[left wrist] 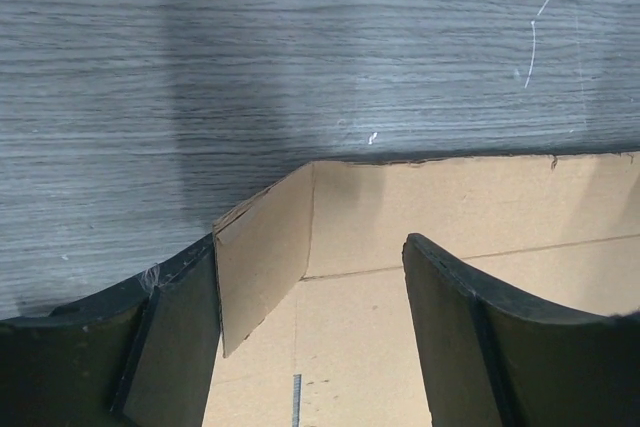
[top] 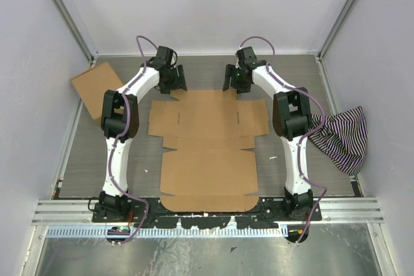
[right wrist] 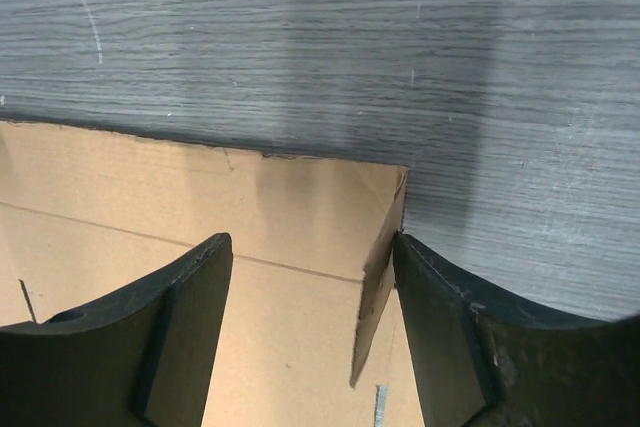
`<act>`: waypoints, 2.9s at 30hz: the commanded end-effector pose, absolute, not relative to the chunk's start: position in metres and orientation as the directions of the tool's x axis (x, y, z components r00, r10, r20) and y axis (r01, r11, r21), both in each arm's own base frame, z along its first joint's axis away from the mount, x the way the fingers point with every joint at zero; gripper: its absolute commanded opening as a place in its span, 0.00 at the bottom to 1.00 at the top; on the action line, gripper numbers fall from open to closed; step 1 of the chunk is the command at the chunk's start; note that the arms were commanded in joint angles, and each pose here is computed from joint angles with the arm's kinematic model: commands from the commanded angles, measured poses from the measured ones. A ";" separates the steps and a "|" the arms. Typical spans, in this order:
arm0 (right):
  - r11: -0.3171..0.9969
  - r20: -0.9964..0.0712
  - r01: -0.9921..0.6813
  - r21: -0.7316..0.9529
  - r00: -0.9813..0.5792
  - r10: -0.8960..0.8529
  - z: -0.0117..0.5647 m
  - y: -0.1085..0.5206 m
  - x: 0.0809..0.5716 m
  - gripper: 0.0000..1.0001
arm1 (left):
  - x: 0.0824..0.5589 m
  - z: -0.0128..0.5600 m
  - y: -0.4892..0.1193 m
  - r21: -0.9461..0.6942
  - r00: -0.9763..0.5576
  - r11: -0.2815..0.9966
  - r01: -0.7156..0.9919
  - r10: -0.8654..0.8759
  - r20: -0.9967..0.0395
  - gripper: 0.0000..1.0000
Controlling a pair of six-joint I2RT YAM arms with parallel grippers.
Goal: Fold the paper box
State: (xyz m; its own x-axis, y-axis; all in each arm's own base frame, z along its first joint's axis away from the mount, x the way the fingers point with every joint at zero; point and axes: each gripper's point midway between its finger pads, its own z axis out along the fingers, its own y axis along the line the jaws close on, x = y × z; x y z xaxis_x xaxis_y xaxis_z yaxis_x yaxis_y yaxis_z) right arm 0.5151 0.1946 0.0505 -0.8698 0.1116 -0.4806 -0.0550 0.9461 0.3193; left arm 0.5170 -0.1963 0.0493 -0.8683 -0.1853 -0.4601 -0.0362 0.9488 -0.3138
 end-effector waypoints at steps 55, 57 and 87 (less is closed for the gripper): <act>0.948 -0.457 -0.040 0.316 -0.882 0.115 0.035 0.216 0.533 0.65 | 0.535 0.048 -0.264 -0.384 -0.893 0.923 0.031 -0.147 -0.425 0.74; 0.945 -0.477 -0.043 0.323 -0.870 0.123 0.043 0.212 0.542 0.65 | 0.543 0.050 -0.261 -0.387 -0.889 0.922 0.024 -0.157 -0.430 0.74; 0.953 -0.486 0.111 0.281 -0.840 0.242 0.068 0.106 0.341 0.91 | 0.334 0.096 -0.159 -0.373 -0.842 0.924 -0.077 -0.260 -0.472 0.78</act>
